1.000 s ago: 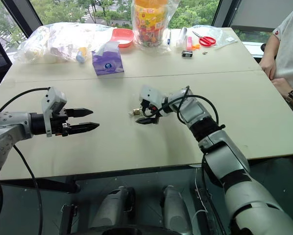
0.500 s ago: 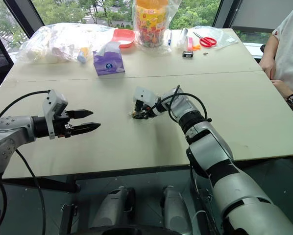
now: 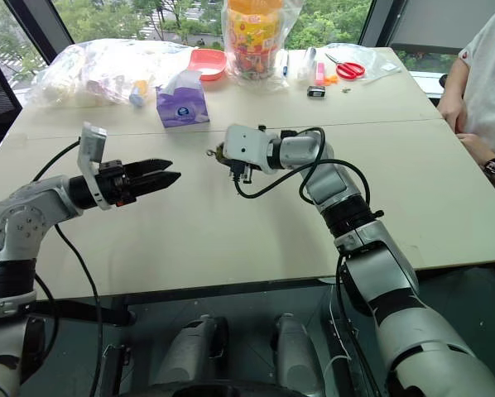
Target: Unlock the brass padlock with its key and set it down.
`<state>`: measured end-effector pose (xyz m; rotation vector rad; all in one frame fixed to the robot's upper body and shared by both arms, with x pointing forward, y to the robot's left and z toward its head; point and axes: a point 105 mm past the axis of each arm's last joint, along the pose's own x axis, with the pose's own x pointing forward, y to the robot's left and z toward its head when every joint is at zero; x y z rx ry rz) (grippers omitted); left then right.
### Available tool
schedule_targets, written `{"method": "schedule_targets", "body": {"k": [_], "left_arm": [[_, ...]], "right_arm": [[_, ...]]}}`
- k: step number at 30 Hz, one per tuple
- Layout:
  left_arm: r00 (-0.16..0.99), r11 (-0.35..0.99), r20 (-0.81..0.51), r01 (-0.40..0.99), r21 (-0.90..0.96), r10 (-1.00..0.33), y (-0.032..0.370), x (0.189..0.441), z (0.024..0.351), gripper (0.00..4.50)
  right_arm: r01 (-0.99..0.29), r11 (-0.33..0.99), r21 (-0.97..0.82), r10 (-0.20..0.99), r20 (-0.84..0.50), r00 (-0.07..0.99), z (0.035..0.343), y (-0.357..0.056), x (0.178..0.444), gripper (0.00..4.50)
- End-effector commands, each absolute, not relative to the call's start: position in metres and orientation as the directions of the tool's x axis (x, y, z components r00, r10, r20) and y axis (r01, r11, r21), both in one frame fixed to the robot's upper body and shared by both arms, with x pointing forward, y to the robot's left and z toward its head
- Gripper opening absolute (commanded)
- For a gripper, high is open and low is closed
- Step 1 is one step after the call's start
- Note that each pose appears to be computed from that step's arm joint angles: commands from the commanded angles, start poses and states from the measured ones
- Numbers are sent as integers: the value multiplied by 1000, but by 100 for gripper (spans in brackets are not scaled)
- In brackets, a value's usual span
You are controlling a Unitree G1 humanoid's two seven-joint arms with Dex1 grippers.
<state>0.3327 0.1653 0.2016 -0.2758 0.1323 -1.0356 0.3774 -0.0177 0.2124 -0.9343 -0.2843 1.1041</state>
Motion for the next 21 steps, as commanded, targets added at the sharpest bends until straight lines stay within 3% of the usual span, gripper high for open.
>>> {"method": "schedule_targets", "body": {"k": [1, 10, 13, 16, 21], "left_arm": [[497, 456, 89, 843, -286, -863, 165, 342, 216, 344], [412, 360, 127, 881, -307, -902, 146, 354, 220, 344], [407, 353, 135, 884, -306, -903, 142, 358, 220, 261], [408, 352, 137, 883, -310, -903, 140, 360, 218, 128], [407, 349, 146, 884, -311, -902, 139, 361, 219, 128]], "right_arm": [[-571, 156, -806, 866, -167, 471, 234, -15, 365, 70], [-563, 205, -801, 861, -126, 493, 240, -14, 359, 70], [-564, 202, -801, 860, -130, 493, 241, -13, 357, 70], [-569, 198, -798, 865, -130, 484, 242, -12, 354, 70], [-568, 191, -800, 872, -128, 472, 244, -8, 349, 70]]}}
